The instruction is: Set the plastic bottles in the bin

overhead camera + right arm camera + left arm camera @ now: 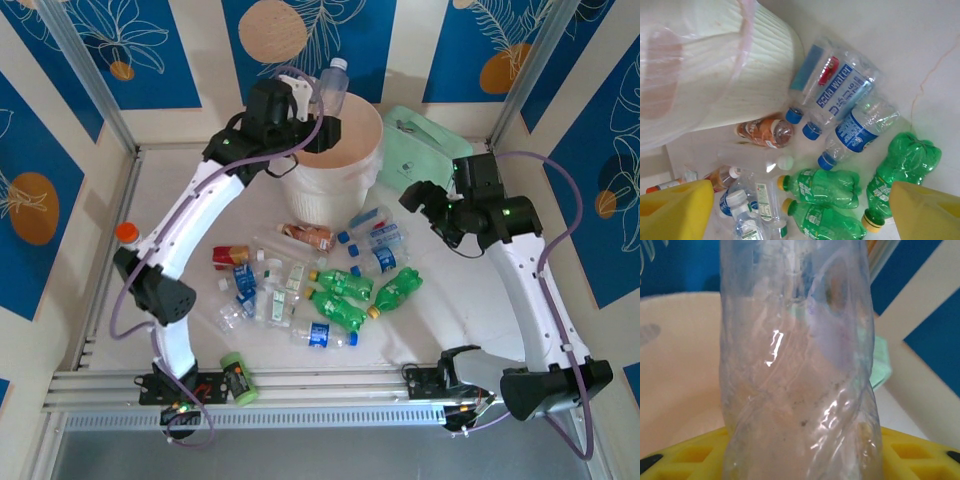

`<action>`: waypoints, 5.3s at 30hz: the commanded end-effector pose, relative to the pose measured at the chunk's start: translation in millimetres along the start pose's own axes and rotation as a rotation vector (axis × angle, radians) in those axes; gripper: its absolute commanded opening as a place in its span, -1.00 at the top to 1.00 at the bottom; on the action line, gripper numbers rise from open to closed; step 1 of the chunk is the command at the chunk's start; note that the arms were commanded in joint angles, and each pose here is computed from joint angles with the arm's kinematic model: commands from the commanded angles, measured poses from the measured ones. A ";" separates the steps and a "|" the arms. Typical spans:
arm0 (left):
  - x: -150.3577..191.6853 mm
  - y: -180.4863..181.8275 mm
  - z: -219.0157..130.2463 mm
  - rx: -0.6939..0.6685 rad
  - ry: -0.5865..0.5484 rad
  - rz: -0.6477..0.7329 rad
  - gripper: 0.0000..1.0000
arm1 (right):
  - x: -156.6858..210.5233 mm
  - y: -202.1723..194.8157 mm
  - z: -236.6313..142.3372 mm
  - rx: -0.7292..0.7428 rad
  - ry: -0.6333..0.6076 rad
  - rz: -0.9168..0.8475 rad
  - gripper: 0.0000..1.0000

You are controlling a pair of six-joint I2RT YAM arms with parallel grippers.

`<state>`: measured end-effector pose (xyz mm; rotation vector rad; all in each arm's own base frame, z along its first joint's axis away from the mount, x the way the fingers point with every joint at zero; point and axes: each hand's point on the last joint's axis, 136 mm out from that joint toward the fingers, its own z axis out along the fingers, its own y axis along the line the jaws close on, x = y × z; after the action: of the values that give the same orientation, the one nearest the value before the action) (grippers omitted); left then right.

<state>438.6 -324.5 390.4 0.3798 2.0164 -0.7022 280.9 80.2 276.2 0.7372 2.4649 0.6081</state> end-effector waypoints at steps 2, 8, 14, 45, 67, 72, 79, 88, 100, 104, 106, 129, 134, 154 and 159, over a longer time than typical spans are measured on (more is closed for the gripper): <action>6.8 21.6 8.5 -0.064 0.050 -0.001 -0.12 | 11.9 -16.8 -1.1 0.019 0.042 0.043 -0.81; 25.5 30.0 20.3 -0.078 0.116 -0.002 -0.15 | 18.5 -32.0 11.0 0.047 0.080 0.084 -0.81; 19.2 26.0 16.8 -0.064 0.096 0.003 -0.52 | 17.4 -31.2 15.3 0.042 0.090 0.092 -0.80; 223.4 82.4 -120.1 -0.198 0.390 -0.298 -0.46 | 44.0 -14.2 38.8 0.039 0.182 0.007 -0.79; 317.5 104.5 -78.4 -0.279 0.730 -0.277 -0.39 | 70.4 -6.0 53.0 0.044 0.249 -0.051 -0.77; 328.7 108.3 -77.3 -0.302 0.769 -0.253 -0.40 | 72.9 -8.5 55.2 0.047 0.254 -0.048 -0.77; 342.3 109.4 -74.6 -0.320 0.814 -0.227 -0.40 | 75.6 -11.5 56.3 0.048 0.256 -0.043 -0.77; 351.6 112.5 -70.8 -0.342 0.838 -0.206 -0.33 | 76.0 -12.5 56.6 0.048 0.254 -0.045 -0.78; 352.7 113.2 -69.4 -0.345 0.835 -0.209 0.00 | 75.6 -12.9 57.1 0.050 0.253 -0.045 -0.77; 347.3 110.7 -71.0 -0.340 0.820 -0.211 0.12 | 74.8 -10.2 54.7 0.039 0.249 -0.051 -0.77; 341.7 107.3 -71.2 -0.329 0.808 -0.220 0.20 | 73.4 -6.8 51.8 0.024 0.241 -0.061 -0.77; 95.0 -4.9 -124.3 0.453 0.063 -0.607 0.38 | 109.5 148.7 -43.8 -0.672 0.338 -0.481 -0.93; 66.9 -6.3 -131.8 0.542 -0.048 -0.631 0.40 | 109.4 165.1 -55.5 -0.747 0.379 -0.474 -0.95; -22.9 -26.8 -161.9 0.919 -0.353 -0.665 0.40 | 117.7 207.7 -102.1 -0.996 0.482 -0.516 -0.98; -22.0 -26.7 -161.1 0.955 -0.352 -0.688 0.41 | 119.5 214.9 -102.5 -1.011 0.487 -0.529 -0.97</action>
<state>334.7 -252.2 463.8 0.0047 1.4260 -1.9745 224.1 281.4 413.5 -0.4203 2.1864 1.6775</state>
